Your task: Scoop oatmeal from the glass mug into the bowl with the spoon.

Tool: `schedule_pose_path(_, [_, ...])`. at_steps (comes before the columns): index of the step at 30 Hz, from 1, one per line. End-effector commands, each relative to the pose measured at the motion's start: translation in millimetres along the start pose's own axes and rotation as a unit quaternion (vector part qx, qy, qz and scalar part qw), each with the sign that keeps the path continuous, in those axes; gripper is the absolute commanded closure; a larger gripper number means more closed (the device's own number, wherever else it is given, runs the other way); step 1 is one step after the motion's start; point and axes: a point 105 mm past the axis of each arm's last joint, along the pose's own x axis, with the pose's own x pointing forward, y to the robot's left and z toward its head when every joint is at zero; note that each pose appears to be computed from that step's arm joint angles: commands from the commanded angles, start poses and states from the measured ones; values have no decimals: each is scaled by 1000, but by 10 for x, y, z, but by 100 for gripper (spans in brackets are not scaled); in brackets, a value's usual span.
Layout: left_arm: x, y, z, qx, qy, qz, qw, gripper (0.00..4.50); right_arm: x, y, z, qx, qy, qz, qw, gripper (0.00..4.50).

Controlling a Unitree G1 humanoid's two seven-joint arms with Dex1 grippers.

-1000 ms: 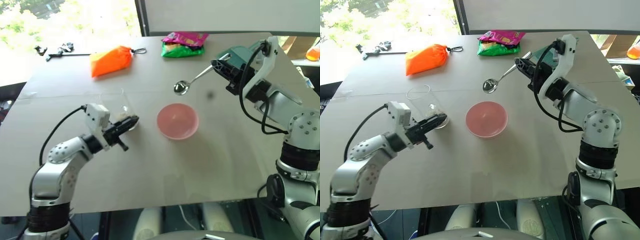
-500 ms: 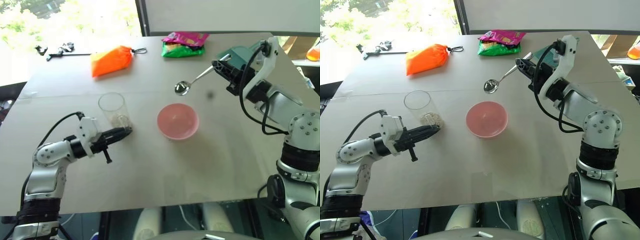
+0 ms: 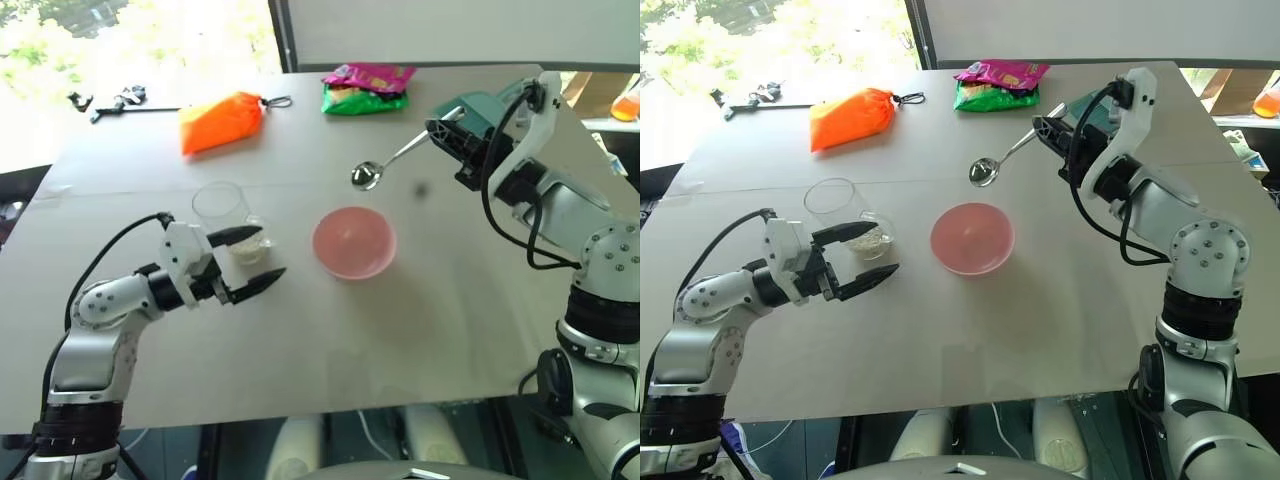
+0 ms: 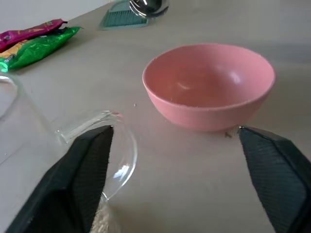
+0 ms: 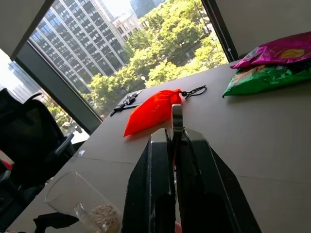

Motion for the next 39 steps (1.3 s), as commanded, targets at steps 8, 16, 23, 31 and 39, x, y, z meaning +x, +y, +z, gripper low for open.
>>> schedule_pose_path(8, [-127,-203,189,-49,-5,91,995,4,45,95,76,-4,-15,34,999,450])
schedule_pose_path(16, [-140,-308,-61,-128,14,180,975,4,95,97,74,-7,-8,45,999,450])
schedule_pose_path(23, [-26,-373,-4,-170,-29,184,968,4,84,90,92,-15,-9,44,999,450])
schedule_pose_path(31, [64,-309,210,-220,-84,243,941,4,51,71,110,-22,-9,38,999,450])
schedule_pose_path(39, [123,-429,33,-194,12,322,926,4,62,65,115,-24,-5,38,999,450])
